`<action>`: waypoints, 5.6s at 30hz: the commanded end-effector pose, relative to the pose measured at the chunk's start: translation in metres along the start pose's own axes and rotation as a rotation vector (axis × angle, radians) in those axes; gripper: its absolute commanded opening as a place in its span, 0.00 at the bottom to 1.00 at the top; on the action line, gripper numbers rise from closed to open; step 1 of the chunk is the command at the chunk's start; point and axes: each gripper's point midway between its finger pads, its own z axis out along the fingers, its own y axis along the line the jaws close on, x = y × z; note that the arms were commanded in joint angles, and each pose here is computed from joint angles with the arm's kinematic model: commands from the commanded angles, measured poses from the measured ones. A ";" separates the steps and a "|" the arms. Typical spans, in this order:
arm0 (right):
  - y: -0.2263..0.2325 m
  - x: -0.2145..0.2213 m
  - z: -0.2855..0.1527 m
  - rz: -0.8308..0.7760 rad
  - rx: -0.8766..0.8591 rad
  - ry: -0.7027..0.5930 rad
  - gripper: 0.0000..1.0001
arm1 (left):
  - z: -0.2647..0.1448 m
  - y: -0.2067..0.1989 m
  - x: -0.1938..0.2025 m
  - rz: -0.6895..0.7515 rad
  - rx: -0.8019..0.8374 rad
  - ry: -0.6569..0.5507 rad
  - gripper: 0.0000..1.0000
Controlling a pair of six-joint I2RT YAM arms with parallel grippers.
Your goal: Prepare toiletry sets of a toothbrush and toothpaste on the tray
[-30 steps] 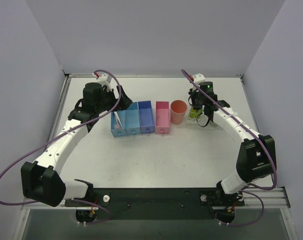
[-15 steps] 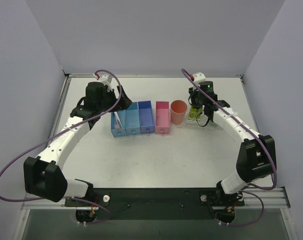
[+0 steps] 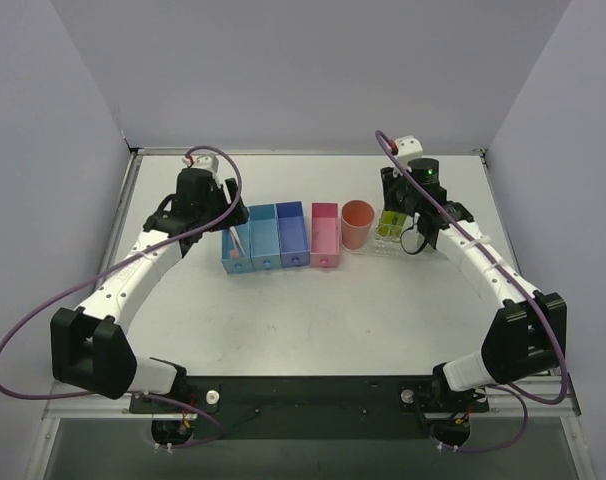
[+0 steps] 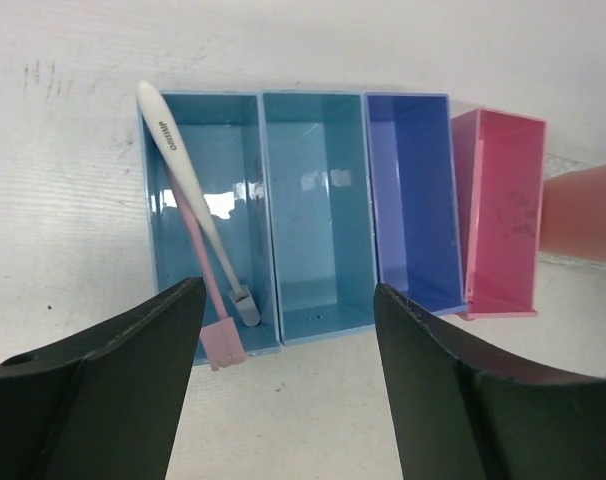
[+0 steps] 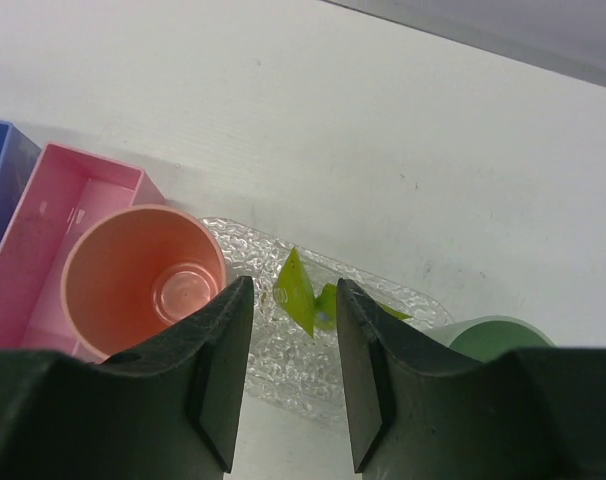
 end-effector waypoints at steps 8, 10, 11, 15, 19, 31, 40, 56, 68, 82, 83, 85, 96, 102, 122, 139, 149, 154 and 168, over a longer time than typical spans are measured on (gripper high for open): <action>-0.009 -0.075 -0.046 0.058 0.004 -0.213 0.36 | 0.025 0.019 0.000 0.003 -0.138 0.038 0.54; -0.009 -0.076 -0.050 0.063 0.004 -0.222 0.37 | 0.035 0.022 -0.002 0.015 -0.158 0.046 0.50; -0.009 -0.076 -0.052 0.064 0.004 -0.225 0.37 | 0.039 0.023 -0.002 0.016 -0.165 0.049 0.47; -0.011 -0.073 -0.059 0.066 0.014 -0.230 0.37 | 0.061 0.039 0.011 0.000 -0.249 0.110 0.40; -0.014 -0.067 -0.064 0.068 0.024 -0.228 0.38 | 0.070 0.052 0.014 0.001 -0.331 0.127 0.36; -0.013 -0.059 -0.073 0.091 0.013 -0.224 0.39 | 0.095 0.061 0.030 0.009 -0.357 0.167 0.38; -0.010 -0.055 -0.074 0.103 0.001 -0.219 0.39 | 0.104 0.067 0.040 0.015 -0.376 0.193 0.38; -0.007 -0.049 -0.071 0.110 -0.012 -0.201 0.39 | 0.118 0.070 0.040 0.008 -0.398 0.191 0.38; -0.006 -0.050 -0.070 0.109 -0.020 -0.194 0.39 | 0.122 0.062 0.028 -0.004 -0.366 0.150 0.37; -0.003 -0.053 -0.067 0.131 -0.033 -0.193 0.39 | 0.131 0.067 0.032 0.011 -0.384 0.166 0.25; -0.002 -0.052 -0.067 0.130 -0.034 -0.191 0.39 | 0.131 0.067 0.032 0.010 -0.385 0.168 0.25; -0.003 -0.053 -0.068 0.131 -0.031 -0.194 0.39 | 0.130 0.068 0.034 0.009 -0.390 0.172 0.25; -0.003 -0.051 -0.068 0.131 -0.027 -0.191 0.39 | 0.124 0.061 0.024 0.000 -0.365 0.140 0.00; -0.004 -0.052 -0.069 0.132 -0.025 -0.195 0.39 | 0.108 0.048 -0.006 -0.008 -0.327 0.054 0.00; 0.008 -0.081 -0.078 0.174 -0.110 -0.236 0.42 | 0.017 0.034 -0.065 -0.072 -0.295 -0.211 0.00; 0.175 -0.070 -0.115 0.086 -0.933 0.134 0.51 | -0.015 -0.077 -0.059 -0.456 0.175 -0.117 0.00; 0.215 -0.037 -0.124 0.060 -0.994 0.278 0.50 | -0.026 -0.123 -0.040 -0.532 0.299 -0.040 0.00; 0.222 -0.027 -0.126 0.061 -0.993 0.317 0.50 | -0.035 -0.127 -0.038 -0.538 0.307 -0.053 0.00; 0.234 -0.011 -0.115 0.012 -0.878 0.354 0.47 | -0.051 -0.136 -0.039 -0.592 0.347 -0.075 0.00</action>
